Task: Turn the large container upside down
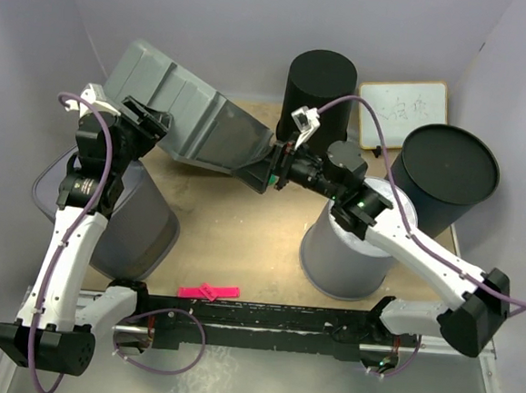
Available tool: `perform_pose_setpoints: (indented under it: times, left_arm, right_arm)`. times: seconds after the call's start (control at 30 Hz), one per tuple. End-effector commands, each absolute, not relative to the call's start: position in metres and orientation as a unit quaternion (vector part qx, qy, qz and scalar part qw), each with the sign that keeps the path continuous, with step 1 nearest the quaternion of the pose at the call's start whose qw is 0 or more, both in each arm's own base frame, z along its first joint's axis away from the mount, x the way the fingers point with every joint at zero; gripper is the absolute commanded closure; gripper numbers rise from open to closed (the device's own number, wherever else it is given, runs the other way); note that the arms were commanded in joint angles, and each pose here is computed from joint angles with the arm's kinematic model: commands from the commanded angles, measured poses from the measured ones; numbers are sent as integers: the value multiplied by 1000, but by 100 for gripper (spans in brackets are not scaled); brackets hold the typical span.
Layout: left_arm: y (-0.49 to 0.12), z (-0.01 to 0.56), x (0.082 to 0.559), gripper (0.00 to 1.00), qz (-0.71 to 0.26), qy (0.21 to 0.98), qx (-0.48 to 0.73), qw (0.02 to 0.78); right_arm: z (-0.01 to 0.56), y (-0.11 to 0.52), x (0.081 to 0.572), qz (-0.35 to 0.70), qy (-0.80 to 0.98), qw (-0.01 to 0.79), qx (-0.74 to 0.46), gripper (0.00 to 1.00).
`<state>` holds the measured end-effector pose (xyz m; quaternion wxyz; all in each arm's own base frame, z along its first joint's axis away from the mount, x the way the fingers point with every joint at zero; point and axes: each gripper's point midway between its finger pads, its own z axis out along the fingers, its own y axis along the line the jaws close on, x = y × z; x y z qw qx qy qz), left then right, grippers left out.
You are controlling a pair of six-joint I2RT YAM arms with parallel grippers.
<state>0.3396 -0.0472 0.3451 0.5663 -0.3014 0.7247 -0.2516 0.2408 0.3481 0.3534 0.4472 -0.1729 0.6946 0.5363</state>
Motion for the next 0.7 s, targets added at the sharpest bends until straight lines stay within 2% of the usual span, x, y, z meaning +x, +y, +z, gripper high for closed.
perform_pose_setpoints:
  times: [0.0, 0.13, 0.43, 0.6, 0.67]
  left_arm:
    - [-55, 370, 336, 27, -264, 722, -255, 587]
    - [-58, 370, 334, 27, -261, 732, -240, 582]
    - [-62, 365, 330, 27, -263, 744, -224, 572]
    - [-65, 364, 330, 27, -267, 747, -217, 568]
    - [-67, 363, 330, 27, -269, 750, -214, 565]
  right_arm:
    - [410, 374, 239, 640, 588, 469, -159, 4]
    - [423, 381, 253, 657, 559, 488, -133, 6]
    - [420, 377, 314, 608, 574, 549, -14, 15]
    - [423, 387, 334, 598, 575, 559, -3, 21]
    - [420, 395, 337, 600, 577, 554, -10, 27]
